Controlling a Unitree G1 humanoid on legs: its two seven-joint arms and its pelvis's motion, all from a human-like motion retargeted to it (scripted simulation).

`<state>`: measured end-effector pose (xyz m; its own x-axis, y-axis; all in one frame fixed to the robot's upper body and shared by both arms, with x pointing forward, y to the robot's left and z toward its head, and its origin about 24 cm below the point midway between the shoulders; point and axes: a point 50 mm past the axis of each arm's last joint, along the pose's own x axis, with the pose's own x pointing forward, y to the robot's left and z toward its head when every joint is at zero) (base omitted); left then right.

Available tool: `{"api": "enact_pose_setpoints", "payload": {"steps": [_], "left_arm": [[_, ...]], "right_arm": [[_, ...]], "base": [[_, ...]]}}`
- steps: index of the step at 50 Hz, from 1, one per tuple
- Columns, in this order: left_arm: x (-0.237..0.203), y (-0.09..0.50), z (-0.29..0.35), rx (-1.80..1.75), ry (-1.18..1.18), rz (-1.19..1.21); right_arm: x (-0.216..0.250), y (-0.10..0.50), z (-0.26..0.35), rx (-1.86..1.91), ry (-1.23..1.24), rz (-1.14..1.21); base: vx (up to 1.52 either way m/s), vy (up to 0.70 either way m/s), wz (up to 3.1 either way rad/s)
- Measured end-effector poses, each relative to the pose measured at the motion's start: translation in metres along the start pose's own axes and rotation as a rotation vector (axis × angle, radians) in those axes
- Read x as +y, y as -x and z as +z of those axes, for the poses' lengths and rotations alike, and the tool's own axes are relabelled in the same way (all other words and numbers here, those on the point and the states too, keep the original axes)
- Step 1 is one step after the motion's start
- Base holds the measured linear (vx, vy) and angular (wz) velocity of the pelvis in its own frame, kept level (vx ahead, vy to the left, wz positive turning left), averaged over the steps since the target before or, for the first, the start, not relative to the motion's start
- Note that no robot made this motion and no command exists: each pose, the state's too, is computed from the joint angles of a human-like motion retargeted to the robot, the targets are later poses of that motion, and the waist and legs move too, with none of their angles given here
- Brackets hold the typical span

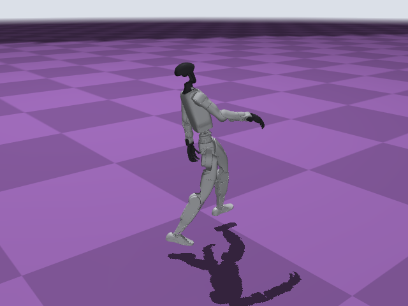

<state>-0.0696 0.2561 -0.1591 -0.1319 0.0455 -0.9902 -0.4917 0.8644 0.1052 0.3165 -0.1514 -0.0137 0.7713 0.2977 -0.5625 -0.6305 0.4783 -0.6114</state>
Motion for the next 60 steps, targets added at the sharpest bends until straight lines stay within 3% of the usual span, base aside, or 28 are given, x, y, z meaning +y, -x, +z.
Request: {"api": "enact_pose_setpoints", "payload": {"steps": [7,13,18,24,33,43,50,60], "left_arm": [[-0.017,0.020,0.107,-0.302,-0.190,0.026],[-0.043,0.060,0.192,-0.601,-0.350,0.046],[-0.070,0.085,0.226,-0.774,-0.432,0.033],[-0.100,0.096,0.235,-0.829,-0.611,0.008],[-0.144,0.115,0.247,-0.867,-0.959,-0.030],[-0.175,0.122,0.257,-0.834,-1.189,-0.001],[-0.176,0.111,0.247,-0.794,-1.141,-0.038],[-0.163,0.088,0.217,-0.743,-0.874,-0.199]], "right_arm": [[0.019,0.029,-0.079,0.255,-0.234,-0.080],[0.085,0.068,-0.144,0.534,-0.562,-0.088],[0.139,0.099,-0.168,0.675,-0.677,-0.019],[0.162,0.118,-0.174,0.718,-0.661,0.001],[0.153,0.118,-0.168,0.625,-0.713,-0.057],[0.125,0.123,-0.170,0.539,-0.679,-0.100],[0.091,0.128,-0.173,0.496,-0.621,-0.200],[0.058,0.107,-0.151,0.371,-0.603,-0.245]], "base": [[0.24,0.36,0.67],[0.37,0.47,1.03],[0.46,0.48,0.78],[0.44,0.36,0.87],[0.46,0.17,1.19],[0.53,0.02,1.03],[0.51,-0.08,0.65],[0.47,-0.11,0.56]]}}
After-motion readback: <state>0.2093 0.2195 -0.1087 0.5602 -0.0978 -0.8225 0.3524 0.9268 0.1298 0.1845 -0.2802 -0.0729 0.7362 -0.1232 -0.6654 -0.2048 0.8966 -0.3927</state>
